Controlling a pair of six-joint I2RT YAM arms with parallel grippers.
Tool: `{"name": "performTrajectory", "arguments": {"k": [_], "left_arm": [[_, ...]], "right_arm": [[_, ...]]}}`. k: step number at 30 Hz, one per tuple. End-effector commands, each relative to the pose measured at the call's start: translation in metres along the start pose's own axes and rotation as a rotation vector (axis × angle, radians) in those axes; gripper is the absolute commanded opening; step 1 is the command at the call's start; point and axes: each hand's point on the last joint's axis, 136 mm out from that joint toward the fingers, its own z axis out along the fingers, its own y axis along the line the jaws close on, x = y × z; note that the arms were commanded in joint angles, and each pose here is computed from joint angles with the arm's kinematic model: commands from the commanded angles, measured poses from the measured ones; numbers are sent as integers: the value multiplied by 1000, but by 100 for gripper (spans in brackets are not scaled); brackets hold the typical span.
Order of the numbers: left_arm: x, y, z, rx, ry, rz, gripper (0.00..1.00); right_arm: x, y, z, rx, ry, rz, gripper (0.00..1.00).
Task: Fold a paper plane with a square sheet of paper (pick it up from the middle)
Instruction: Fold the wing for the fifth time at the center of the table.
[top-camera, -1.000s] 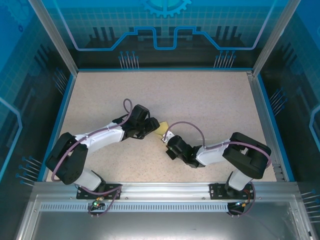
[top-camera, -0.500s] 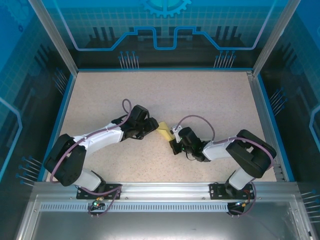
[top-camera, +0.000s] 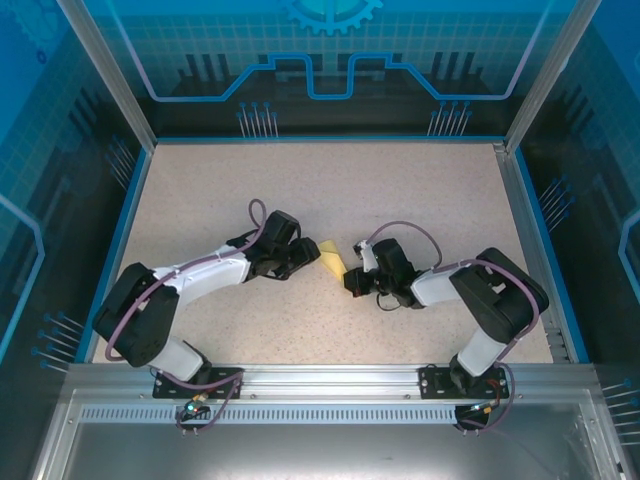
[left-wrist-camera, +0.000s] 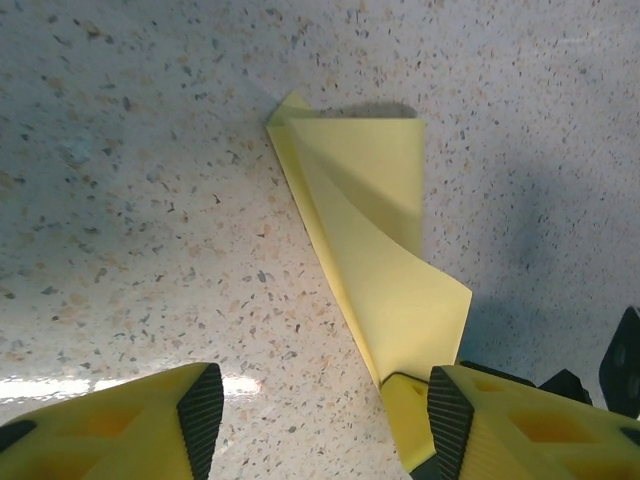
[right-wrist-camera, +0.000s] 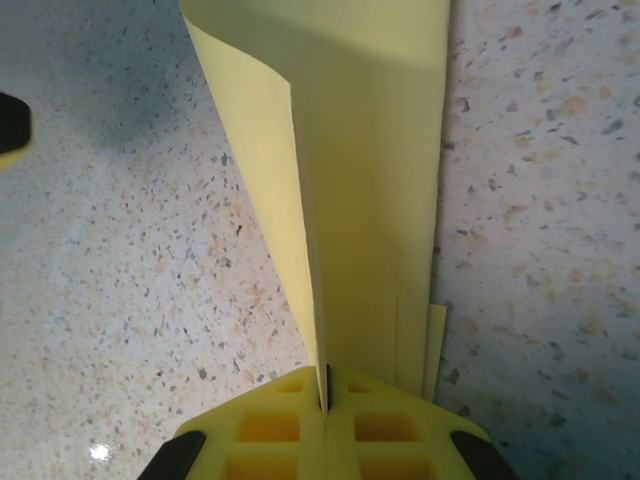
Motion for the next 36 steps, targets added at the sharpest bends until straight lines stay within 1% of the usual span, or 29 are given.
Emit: {"name": "performTrajectory", "arguments": {"k": [1, 4, 7, 14, 21, 24, 30, 36], "left_arm": [[4, -10, 5, 50, 42, 25, 58], [8, -19, 9, 94, 70, 38, 55], [9, -29, 12, 138, 93, 48, 50], [15, -49, 23, 229, 152, 56, 43], [18, -61, 36, 290, 184, 66, 43], [17, -66, 39, 314, 181, 81, 44], [20, -64, 58, 302, 212, 82, 44], [19, -59, 71, 280, 215, 86, 44]], "right_arm": [[11, -1, 3, -40, 84, 90, 0], [11, -2, 4, -48, 99, 127, 0], [12, -5, 5, -44, 115, 161, 0], [17, -12, 5, -9, 139, 219, 0], [24, -19, 6, 11, 152, 242, 1], [25, -19, 7, 10, 156, 247, 1], [25, -20, 7, 13, 154, 258, 2], [25, -18, 5, 10, 157, 261, 4]]}}
